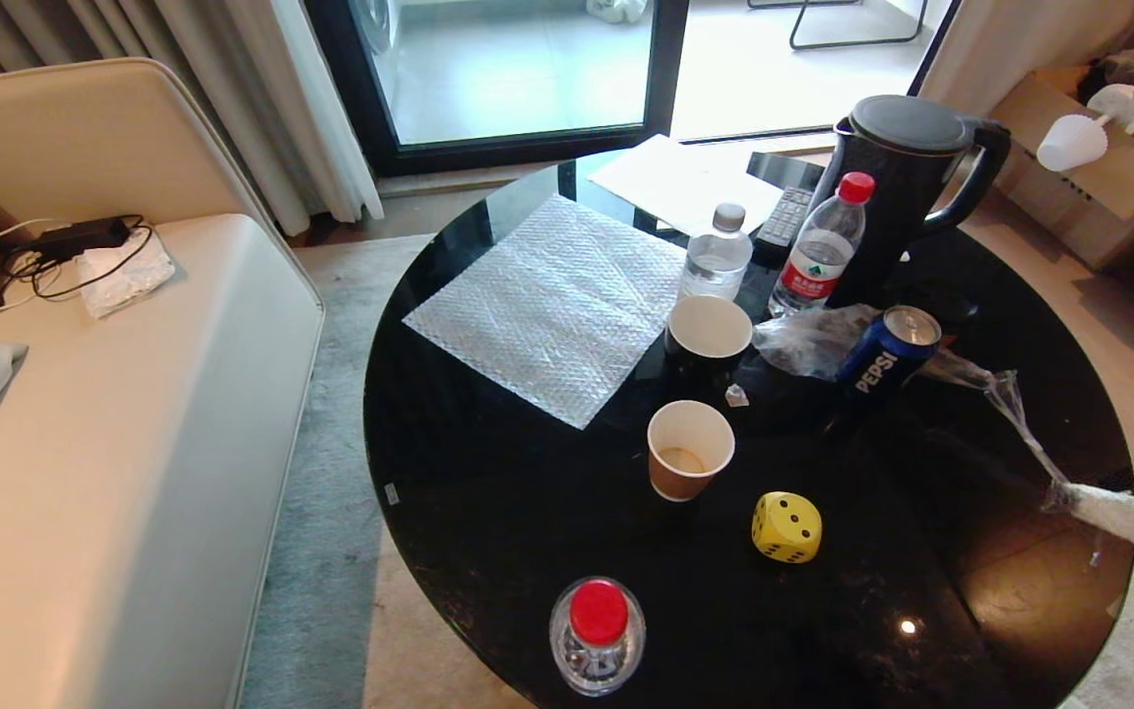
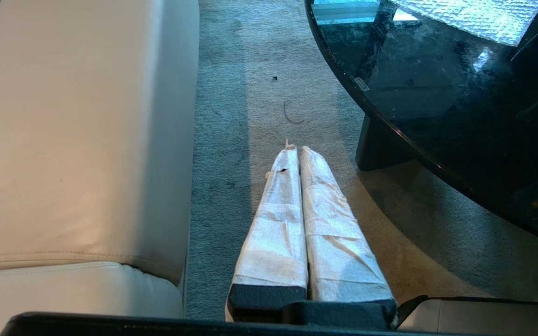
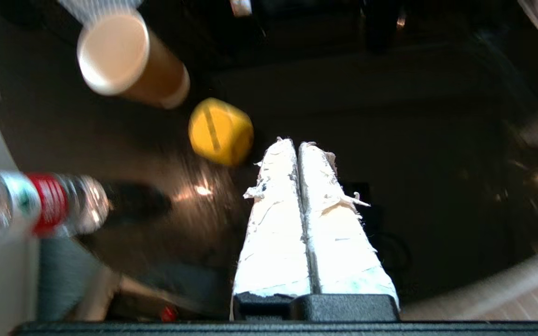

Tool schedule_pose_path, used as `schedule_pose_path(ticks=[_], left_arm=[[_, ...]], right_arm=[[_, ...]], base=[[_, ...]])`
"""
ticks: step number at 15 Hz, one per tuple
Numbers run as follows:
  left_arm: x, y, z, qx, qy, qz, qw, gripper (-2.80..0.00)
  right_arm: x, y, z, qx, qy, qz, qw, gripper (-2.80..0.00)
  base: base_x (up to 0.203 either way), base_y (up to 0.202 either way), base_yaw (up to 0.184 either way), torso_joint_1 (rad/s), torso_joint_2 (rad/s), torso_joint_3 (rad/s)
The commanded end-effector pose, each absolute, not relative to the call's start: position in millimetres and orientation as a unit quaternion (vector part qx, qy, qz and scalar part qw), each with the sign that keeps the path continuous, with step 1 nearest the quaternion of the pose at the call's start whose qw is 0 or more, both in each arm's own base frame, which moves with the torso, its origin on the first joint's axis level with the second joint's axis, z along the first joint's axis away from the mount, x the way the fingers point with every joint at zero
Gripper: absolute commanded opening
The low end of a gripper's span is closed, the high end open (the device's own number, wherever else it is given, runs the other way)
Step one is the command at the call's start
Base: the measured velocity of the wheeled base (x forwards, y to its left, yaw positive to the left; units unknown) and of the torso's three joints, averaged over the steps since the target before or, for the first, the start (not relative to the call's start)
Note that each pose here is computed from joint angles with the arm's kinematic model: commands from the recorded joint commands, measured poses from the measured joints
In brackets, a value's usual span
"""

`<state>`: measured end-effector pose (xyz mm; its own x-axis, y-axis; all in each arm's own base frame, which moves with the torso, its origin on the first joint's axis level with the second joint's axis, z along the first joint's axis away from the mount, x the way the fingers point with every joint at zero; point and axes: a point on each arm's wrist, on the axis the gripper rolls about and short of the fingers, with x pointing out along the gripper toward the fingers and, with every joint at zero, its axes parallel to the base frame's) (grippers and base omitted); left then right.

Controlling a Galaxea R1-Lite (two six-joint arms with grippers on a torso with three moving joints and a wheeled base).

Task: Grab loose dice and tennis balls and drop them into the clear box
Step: Pick up toys out of the box

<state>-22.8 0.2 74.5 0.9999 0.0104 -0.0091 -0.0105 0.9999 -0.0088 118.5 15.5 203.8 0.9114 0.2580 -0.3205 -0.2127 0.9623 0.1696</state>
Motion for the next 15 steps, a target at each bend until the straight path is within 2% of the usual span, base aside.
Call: schedule_pose_path(ticks=[1, 3, 15], left_arm=[[-23, 0, 75, -0.005, 0.005, 0.005, 1.0, -2.8], [-23, 0, 75, -0.005, 0.005, 0.005, 1.0, -2.8], [-23, 0, 74, -0.005, 0.005, 0.005, 1.0, -2.8]], right_arm=[[167, 25, 194, 0.075, 0.231, 0.127, 0.962, -2.8], [193, 32, 195, 0.084, 0.239, 0.134, 0.958, -2.8], [234, 68, 188, 0.056, 0.268, 0.188, 0.943, -2.8]], base=[[0.0, 0.0, 0.0, 0.0, 0.0, 0.0], [0.0, 0.0, 0.0, 0.0, 0.0, 0.0], [0.0, 0.0, 0.0, 0.0, 0.0, 0.0]])
